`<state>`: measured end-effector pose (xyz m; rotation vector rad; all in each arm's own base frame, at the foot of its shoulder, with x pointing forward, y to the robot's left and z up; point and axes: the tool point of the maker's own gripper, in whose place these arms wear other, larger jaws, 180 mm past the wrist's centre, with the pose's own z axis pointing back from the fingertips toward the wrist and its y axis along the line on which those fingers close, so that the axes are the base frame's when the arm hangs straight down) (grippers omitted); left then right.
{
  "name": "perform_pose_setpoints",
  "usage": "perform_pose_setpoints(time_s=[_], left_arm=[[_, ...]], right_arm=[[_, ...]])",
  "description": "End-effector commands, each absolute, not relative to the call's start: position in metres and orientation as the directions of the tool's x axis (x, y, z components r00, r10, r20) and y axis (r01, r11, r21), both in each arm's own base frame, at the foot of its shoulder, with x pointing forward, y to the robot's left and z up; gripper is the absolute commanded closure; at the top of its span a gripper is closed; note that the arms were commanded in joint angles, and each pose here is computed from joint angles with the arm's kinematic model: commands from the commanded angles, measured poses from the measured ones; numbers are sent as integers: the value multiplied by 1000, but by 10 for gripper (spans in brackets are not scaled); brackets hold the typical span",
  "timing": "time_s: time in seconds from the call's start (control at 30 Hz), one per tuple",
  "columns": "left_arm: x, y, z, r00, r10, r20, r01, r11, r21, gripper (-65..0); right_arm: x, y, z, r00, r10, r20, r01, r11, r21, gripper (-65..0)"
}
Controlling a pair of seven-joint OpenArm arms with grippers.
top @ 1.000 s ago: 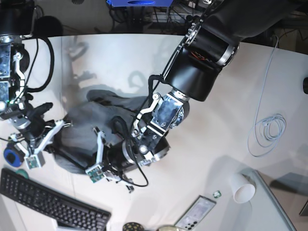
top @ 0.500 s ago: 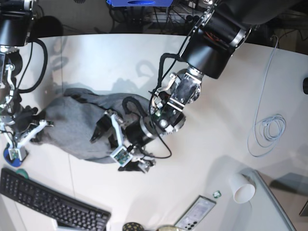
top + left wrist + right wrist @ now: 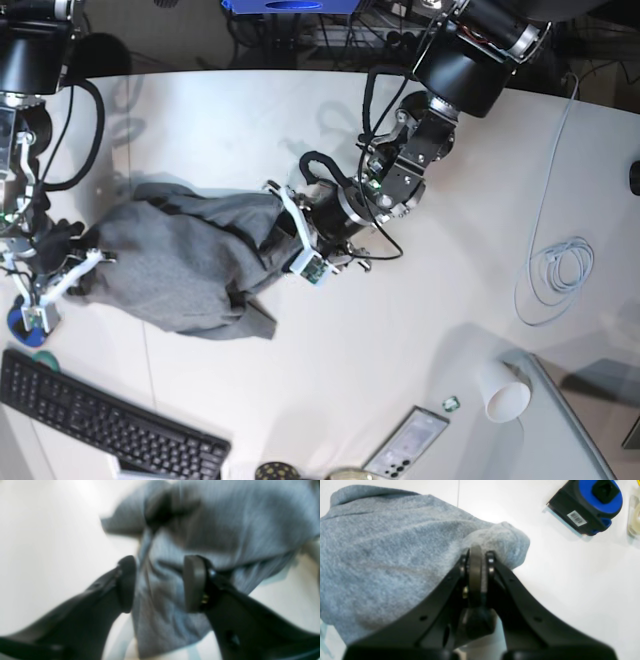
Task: Layout the t-shirt on the table in an organized manner, then fold the t-shirt properly
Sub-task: 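Stretch the shirt between both grippers, pulling the left gripper away, then regrasp the shirt with the left gripper and drag it outward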
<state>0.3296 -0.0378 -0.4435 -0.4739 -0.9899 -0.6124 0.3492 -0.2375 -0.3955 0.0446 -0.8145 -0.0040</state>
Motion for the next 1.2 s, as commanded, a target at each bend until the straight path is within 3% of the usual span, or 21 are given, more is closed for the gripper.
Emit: perform_pose_setpoints(time_s=[0.0,0.1,0.13,0.37,0.7,0.97,1.17], left_arm=[[340,-44,-430,373,-224,900,671,735,-95,-174],[334,-47,-443,411,-228,883,664,738,-119,-21],[336,-46,-447,421,-235,876,661,741,-119,0],[328,-17,-504,556,-305,773,613,779,-133,0],[310,91,-528,596,-396,698,568,823,-19,0],[307,139,-510,551,-452,701,578,813,70,0],[341,192,-480,553,-346,758,418,902,108,0]], right_arm=[[362,-239,-378,639,-16,769,-20,999,38,-2],[362,-239,-378,638,-17,770,-20,999,40,-2],[362,-236,-379,638,-23,770,-21,999,47,-2],[367,-231,-365,604,-24,797,-25,998,49,-2],[377,-249,-345,571,18,820,-23,1000,-6,-2],[389,-252,-330,542,24,840,-20,1000,-16,-2],[401,-264,-307,505,58,861,-19,998,-56,-2]])
